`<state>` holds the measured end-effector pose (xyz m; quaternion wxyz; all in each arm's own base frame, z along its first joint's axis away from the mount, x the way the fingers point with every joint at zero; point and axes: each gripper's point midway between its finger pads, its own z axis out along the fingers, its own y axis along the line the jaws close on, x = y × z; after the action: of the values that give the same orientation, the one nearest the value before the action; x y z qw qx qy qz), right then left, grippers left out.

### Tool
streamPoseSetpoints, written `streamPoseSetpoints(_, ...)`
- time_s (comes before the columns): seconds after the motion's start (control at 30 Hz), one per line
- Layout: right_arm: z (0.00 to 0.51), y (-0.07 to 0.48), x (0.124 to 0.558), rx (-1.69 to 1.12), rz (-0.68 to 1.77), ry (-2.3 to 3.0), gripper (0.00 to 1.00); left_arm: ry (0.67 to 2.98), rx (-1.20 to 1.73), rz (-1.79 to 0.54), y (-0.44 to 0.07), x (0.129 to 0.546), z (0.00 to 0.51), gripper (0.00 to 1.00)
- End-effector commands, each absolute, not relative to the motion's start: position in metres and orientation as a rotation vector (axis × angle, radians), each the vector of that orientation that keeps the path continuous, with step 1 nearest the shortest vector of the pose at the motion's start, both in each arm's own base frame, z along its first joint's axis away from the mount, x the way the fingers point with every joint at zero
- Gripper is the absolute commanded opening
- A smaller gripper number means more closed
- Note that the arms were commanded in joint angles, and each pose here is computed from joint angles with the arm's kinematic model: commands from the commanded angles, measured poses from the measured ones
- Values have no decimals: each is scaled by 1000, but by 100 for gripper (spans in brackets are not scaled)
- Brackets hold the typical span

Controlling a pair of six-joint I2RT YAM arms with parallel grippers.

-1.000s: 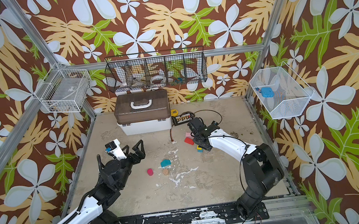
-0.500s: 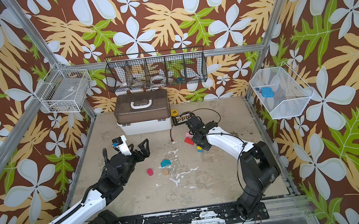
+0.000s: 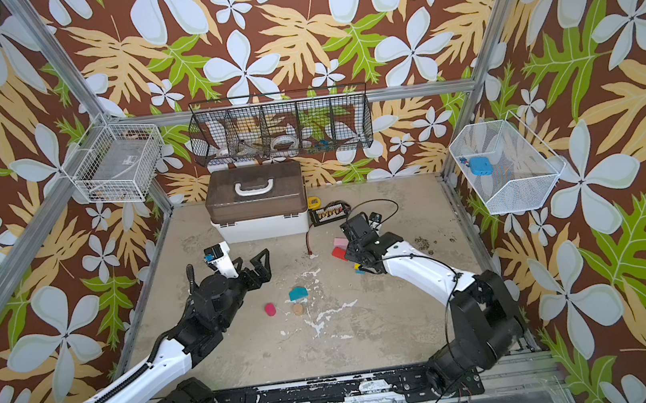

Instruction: Build the wood block tower

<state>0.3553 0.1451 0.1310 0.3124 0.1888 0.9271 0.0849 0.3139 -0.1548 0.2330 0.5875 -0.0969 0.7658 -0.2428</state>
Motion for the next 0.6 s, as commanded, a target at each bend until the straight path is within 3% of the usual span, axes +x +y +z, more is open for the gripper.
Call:
streamPoseSetpoints(0.0,153,146,364,275,216,2336,11,1785,-222,-562,-155,315,235,100)
streamPoseSetpoints(0.23,130,139,362,189,61,2450,10,1789,-217,-565,-156,315,234,100)
streamPoseSetpoints(0.57,108,140,365,192,32,2488,13,1807,-203,-568,-161,318,230,100)
